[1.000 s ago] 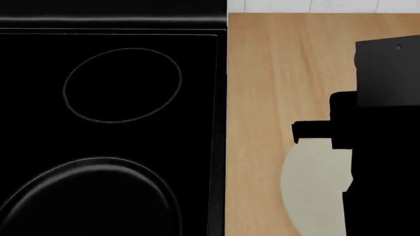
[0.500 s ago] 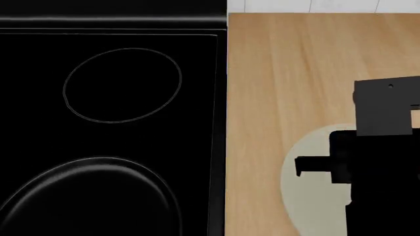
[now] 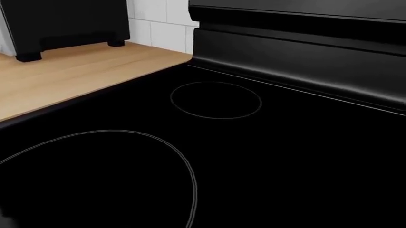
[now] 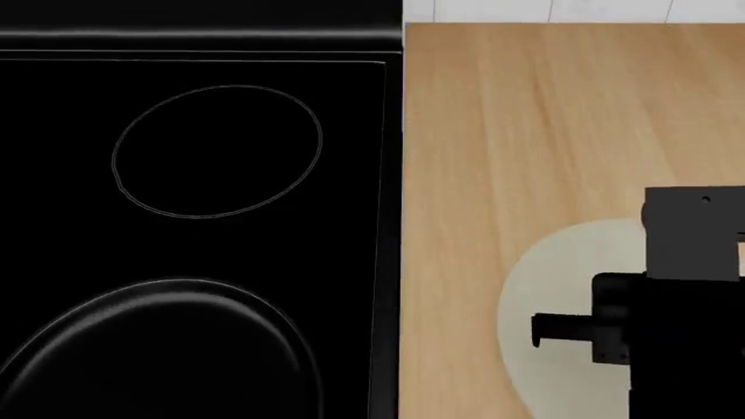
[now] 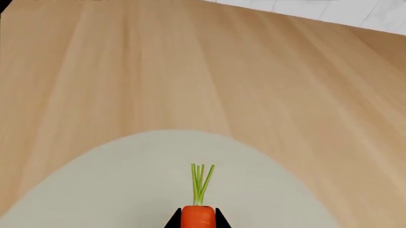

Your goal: Pick the carrot from the pan and place it on the plate.

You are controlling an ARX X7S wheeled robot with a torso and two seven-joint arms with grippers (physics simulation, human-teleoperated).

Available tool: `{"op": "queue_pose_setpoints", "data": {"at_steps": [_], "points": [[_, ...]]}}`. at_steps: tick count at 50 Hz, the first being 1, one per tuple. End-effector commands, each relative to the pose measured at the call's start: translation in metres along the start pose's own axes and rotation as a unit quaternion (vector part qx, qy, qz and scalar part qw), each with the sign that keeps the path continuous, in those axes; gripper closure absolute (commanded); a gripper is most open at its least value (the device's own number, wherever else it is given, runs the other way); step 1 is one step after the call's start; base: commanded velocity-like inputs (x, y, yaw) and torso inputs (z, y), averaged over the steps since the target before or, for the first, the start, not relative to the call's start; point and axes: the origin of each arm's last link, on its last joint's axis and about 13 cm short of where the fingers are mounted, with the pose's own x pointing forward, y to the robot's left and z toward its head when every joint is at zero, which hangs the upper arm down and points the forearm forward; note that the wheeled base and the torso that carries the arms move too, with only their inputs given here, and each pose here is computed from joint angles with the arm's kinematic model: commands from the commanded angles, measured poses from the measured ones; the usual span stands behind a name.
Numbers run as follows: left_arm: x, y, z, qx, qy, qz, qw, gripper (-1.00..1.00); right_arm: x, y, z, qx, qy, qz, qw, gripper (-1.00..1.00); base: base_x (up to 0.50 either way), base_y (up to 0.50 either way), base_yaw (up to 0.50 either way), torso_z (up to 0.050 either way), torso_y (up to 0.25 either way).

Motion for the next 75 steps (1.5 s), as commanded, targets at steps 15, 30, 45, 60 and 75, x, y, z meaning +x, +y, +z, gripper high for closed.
{"op": "queue_pose_setpoints", "data": {"at_steps": [15, 30, 45, 60, 75], "points": [[0.002, -0.002, -0.009, -0.003, 0.014, -0.001, 1.000, -1.00, 0.008, -0.001, -0.012, 0.026, 0.012, 0.019, 0.999, 1.00, 0.00, 0.00, 0.00, 0.000, 0.000], [0.001, -0.002, -0.013, -0.003, 0.018, -0.001, 1.000, -1.00, 0.004, -0.004, -0.010, 0.036, 0.000, 0.027, 0.999, -1.00, 0.00, 0.00, 0.00, 0.000, 0.000], [0.001, -0.001, -0.015, -0.004, 0.020, 0.000, 1.000, -1.00, -0.016, -0.011, 0.007, 0.025, -0.047, 0.012, 0.999, -1.00, 0.00, 0.00, 0.00, 0.000, 0.000], [-0.001, -0.002, -0.011, -0.004, 0.016, -0.004, 1.000, -1.00, -0.062, -0.019, 0.030, 0.019, -0.126, -0.005, 0.992, -1.00, 0.00, 0.00, 0.00, 0.000, 0.000], [-0.003, -0.003, -0.007, -0.001, 0.015, -0.007, 1.000, -1.00, -0.105, -0.006, 0.032, 0.035, -0.218, 0.022, 0.975, -1.00, 0.00, 0.00, 0.00, 0.000, 0.000]]}}
